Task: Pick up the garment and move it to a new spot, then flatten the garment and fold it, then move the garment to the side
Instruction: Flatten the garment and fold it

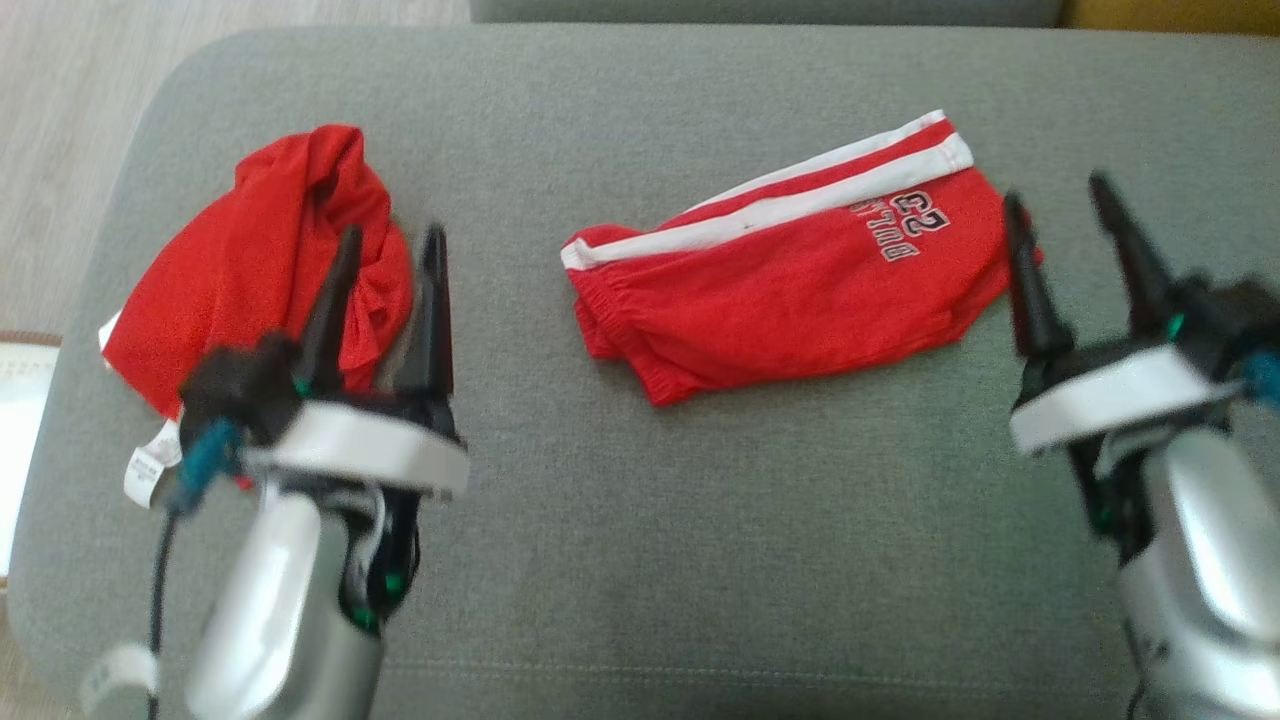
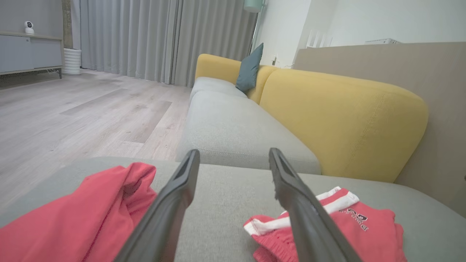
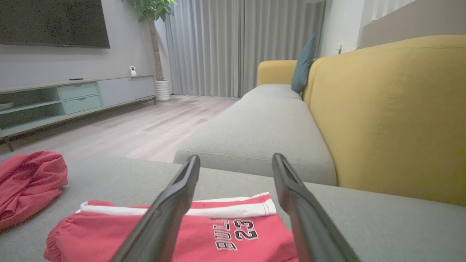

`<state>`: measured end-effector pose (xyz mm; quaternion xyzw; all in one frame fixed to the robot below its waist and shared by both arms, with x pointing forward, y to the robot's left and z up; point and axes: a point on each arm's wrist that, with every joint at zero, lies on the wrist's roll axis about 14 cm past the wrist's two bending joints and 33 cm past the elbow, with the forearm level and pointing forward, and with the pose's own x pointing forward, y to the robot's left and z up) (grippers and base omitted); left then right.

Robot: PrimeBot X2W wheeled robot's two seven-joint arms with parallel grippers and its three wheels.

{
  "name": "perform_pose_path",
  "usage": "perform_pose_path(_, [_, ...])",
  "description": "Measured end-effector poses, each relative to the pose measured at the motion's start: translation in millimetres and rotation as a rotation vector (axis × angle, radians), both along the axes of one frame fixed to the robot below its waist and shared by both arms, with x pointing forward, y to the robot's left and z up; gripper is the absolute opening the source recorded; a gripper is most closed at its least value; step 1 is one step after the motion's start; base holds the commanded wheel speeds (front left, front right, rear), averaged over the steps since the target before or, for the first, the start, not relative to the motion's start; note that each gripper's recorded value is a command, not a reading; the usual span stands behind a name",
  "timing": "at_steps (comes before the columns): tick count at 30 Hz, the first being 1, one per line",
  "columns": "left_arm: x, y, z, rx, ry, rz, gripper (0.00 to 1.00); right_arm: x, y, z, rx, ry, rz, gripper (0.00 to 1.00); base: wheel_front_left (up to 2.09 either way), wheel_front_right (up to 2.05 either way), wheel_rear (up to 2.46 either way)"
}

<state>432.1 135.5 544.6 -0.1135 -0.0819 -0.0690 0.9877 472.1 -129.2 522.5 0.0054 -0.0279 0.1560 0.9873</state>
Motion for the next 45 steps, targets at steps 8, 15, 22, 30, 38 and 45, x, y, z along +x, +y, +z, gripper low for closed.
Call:
perform_pose_path(8, [-26.3,2.8,-20.8,0.028,0.047,0.025,1.0,-34.0,-1.4,-30.5,0.009,0.066,-0.066,1.0,0.0,0.0,0.0])
perform_pose_path(15, [-27.4,6.7,-26.5,0.029,0.059,0.024,1.0,-28.3,-19.5,-48.7,0.094,0.171,-0.162,1.0,0.0,0.0,0.0])
perform_pose_path(22, [-24.3,13.1,-41.2,0.026,0.102,0.04,1.0,-13.1,-36.1,-99.2,0.392,0.431,-0.27,1.0,0.0,0.0,0.0])
perform_pose_path(30, [-22.2,19.0,-58.4,0.035,0.153,0.051,1.0,20.7,-11.1,-138.9,0.645,0.627,-0.288,1.0,0.0,0.0,0.0])
perform_pose_path(38, [-19.2,36.6,-60.7,0.041,0.163,0.105,1.0,55.0,-2.0,-148.7,0.682,0.673,-0.302,1.0,0.0,0.0,0.0])
perform_pose_path(45, [-20.7,47.3,-64.9,0.04,0.179,0.139,1.0,77.8,14.5,-151.2,0.626,0.718,-0.265,1.0,0.0,0.0,0.0])
